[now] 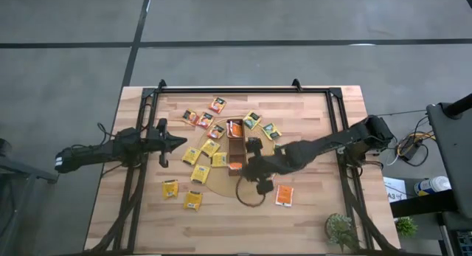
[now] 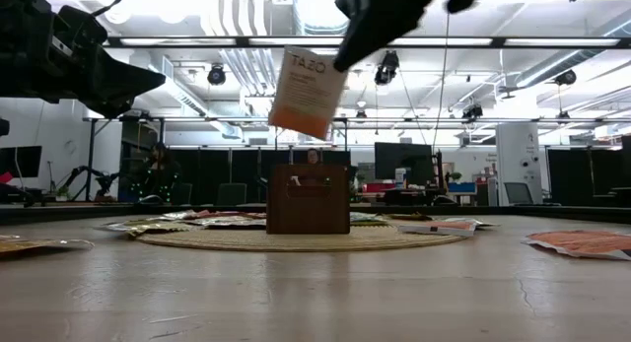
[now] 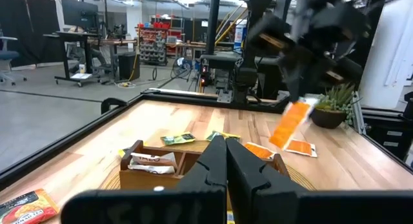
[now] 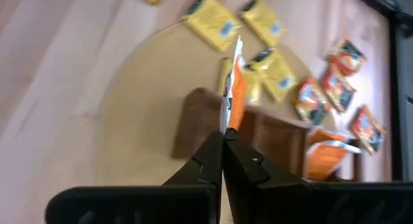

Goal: Pick & Place Tea
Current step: Put the bottom white tea bag into the top section of the wooden organizer

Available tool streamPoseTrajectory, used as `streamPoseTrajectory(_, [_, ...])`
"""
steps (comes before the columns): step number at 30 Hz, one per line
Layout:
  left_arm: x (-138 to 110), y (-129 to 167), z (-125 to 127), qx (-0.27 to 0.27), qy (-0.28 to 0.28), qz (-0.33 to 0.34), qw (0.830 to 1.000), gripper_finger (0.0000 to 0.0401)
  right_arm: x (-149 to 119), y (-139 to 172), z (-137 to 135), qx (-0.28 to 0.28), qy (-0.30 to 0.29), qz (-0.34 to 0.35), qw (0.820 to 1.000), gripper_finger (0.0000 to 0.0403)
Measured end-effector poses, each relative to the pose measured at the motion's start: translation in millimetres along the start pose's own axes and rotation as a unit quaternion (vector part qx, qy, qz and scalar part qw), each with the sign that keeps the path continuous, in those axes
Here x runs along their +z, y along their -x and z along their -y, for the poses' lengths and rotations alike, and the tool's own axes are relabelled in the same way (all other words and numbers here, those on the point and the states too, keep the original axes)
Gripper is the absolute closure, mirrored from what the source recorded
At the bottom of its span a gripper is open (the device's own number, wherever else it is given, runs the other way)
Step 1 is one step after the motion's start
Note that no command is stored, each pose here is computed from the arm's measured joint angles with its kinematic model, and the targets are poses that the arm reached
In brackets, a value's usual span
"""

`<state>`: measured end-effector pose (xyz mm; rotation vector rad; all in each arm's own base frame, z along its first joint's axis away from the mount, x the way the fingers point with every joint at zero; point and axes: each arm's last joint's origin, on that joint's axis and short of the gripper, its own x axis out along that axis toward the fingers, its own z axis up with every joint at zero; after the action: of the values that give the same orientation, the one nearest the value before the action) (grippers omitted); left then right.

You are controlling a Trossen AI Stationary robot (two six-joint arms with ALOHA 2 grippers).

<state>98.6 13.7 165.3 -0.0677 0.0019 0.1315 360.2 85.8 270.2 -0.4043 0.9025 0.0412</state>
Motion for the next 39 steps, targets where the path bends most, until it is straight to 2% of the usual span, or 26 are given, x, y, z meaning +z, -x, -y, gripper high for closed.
streamPoseTrajectory(6, [0.0, 0.0, 0.0, 0.0, 0.0, 0.0, 1.0, 0.0401, 1.4, -1.7, 38.8, -0.031, -0.045, 0.003, 0.999, 0.0395])
streamPoseTrajectory(10, [0.1, 0.0, 0.0, 0.0, 0.0, 0.0, 1.0, 0.0401, -4.0, -5.2, 63.9, -0.052, -0.101, -0.003, 0.994, 0.0395])
streamPoseTrajectory(20, [0.0, 0.0, 0.0, 0.0, 0.0, 0.0, 1.0, 0.0401, -18.7, -11.3, 104.3, -0.084, -0.256, -0.007, 0.963, 0.0395])
streamPoseTrajectory(25, [0.0, 0.0, 0.0, 0.0, 0.0, 0.0, 1.0, 0.0401, -24.3, -12.7, 117.4, -0.085, -0.328, -0.004, 0.941, 0.0395])
streamPoseTrajectory(33, [0.1, 0.0, 0.0, 0.0, 0.0, 0.0, 1.0, 0.0401, -33.0, -14.5, 135.3, -0.06, -0.46, 0.004, 0.886, 0.0395])
streamPoseTrajectory(39, [0.0, 0.0, 0.0, 0.0, 0.0, 0.0, 1.0, 0.0401, -40.0, -15.1, 148.6, -0.053, -0.516, 0.005, 0.855, 0.0395])
